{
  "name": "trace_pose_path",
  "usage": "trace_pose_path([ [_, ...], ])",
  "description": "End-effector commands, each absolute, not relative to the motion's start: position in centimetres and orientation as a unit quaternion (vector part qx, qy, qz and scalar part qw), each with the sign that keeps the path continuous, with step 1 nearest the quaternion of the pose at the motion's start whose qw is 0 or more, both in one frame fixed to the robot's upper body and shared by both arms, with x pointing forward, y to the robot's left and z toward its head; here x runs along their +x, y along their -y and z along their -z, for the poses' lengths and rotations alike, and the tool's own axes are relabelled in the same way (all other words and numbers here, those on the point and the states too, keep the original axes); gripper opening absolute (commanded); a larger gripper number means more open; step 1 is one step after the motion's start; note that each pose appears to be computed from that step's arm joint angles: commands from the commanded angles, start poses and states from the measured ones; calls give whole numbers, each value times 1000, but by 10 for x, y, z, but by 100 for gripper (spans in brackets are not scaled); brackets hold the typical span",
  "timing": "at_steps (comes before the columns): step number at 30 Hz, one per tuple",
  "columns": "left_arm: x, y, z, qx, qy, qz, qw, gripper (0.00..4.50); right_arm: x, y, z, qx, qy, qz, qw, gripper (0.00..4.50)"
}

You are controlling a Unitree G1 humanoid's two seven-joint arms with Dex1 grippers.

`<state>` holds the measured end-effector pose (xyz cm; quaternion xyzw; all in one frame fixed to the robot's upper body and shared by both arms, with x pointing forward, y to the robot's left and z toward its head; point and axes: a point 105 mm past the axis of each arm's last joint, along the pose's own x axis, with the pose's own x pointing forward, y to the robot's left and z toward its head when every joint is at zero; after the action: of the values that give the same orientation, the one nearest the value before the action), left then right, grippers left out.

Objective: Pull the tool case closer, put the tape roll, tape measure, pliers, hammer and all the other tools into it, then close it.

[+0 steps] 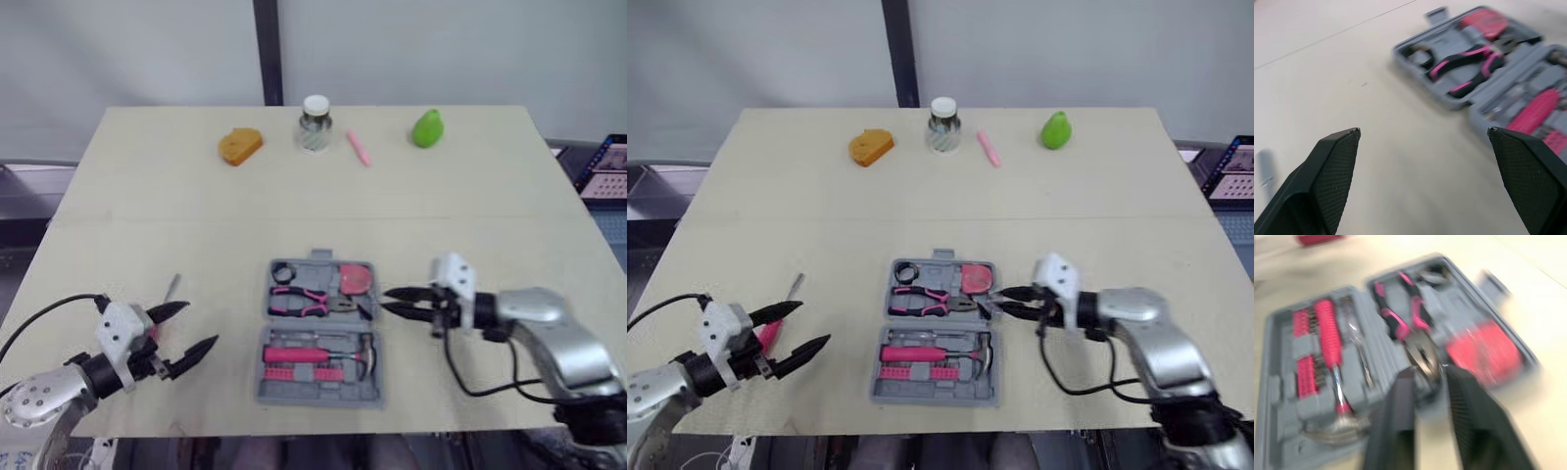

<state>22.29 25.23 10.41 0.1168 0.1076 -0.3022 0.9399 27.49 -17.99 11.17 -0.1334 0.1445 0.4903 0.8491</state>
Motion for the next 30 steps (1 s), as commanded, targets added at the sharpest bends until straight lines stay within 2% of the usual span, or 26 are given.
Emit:
trace_pose_path([
  [1, 223, -306, -116, 130, -113, 215, 961, 450, 270, 238, -112, -98, -167, -404, 894, 273],
  [4, 217, -347, -121, 142, -116, 149, 972, 450, 268, 283, -114, -67, -163, -319, 931, 425],
  [5, 215, -356, -123, 144, -116, 136, 973, 450, 268, 293, -115, -59, -158, -299, 939, 446],
  [10, 195, -401, -121, 129, -123, 52, 983, 450, 258, 362, -111, -22, -153, -163, 975, 446],
  [13, 186, -427, -123, 117, -108, -8, 987, 450, 250, 384, -103, -18, -162, -126, 978, 446],
  [22, 189, -434, -124, 126, -102, -15, 987, 450, 254, 385, -98, -37, -166, -133, 976, 446],
  [30, 200, -417, -120, 128, -97, 15, 987, 450, 258, 371, -103, -38, -152, -165, 974, 446],
])
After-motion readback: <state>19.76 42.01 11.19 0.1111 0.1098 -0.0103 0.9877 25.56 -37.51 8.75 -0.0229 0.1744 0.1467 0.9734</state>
